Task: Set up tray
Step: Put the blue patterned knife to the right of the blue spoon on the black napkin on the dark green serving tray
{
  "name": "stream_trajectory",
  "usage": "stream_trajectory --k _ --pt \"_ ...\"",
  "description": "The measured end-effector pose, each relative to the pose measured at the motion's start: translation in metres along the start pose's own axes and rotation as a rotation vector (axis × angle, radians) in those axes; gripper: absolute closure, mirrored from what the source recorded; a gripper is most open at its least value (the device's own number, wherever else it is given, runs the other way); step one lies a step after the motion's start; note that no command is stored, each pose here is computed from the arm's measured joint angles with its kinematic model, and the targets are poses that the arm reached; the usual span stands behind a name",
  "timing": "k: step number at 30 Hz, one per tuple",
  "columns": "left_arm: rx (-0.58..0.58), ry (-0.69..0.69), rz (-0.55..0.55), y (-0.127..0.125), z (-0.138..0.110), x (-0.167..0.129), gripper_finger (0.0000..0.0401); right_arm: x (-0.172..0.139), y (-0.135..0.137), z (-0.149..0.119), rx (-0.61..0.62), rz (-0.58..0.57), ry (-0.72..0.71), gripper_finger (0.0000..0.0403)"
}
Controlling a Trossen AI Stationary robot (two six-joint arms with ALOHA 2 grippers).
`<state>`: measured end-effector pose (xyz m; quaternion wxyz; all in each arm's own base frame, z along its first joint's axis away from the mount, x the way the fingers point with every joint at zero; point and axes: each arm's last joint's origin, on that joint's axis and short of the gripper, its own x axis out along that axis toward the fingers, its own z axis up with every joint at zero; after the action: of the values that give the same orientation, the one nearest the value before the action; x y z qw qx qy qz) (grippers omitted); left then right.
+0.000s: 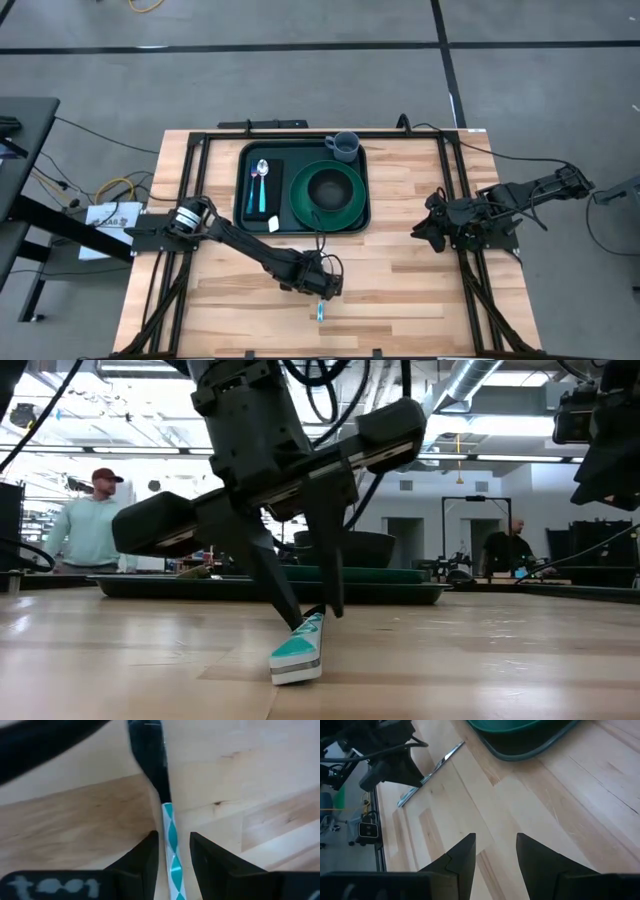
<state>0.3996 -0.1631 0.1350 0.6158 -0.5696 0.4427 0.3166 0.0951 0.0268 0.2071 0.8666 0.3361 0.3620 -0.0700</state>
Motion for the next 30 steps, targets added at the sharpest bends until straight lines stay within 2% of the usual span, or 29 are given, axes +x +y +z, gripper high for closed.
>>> stream_trajectory --k 7,14,24,30 --pt "0.066 0.009 0.083 -0.010 -0.002 0.008 0.0301 0.000 0.000 0.000 0.000 0.000 0.000 0.0269" --pt "0.091 -0.024 0.108 -0.012 0.000 0.005 0.0304 0.000 0.000 0.000 -0.009 0.000 0.001 0.0269" --pt "0.154 -0.039 0.144 -0.007 0.001 0.006 0.0389 0.000 0.000 0.000 -0.017 0.000 0.000 0.0269" --pt "0.176 -0.038 0.195 -0.002 0.002 0.005 0.0385 0.000 0.000 0.000 -0.035 0.000 0.000 0.0269"
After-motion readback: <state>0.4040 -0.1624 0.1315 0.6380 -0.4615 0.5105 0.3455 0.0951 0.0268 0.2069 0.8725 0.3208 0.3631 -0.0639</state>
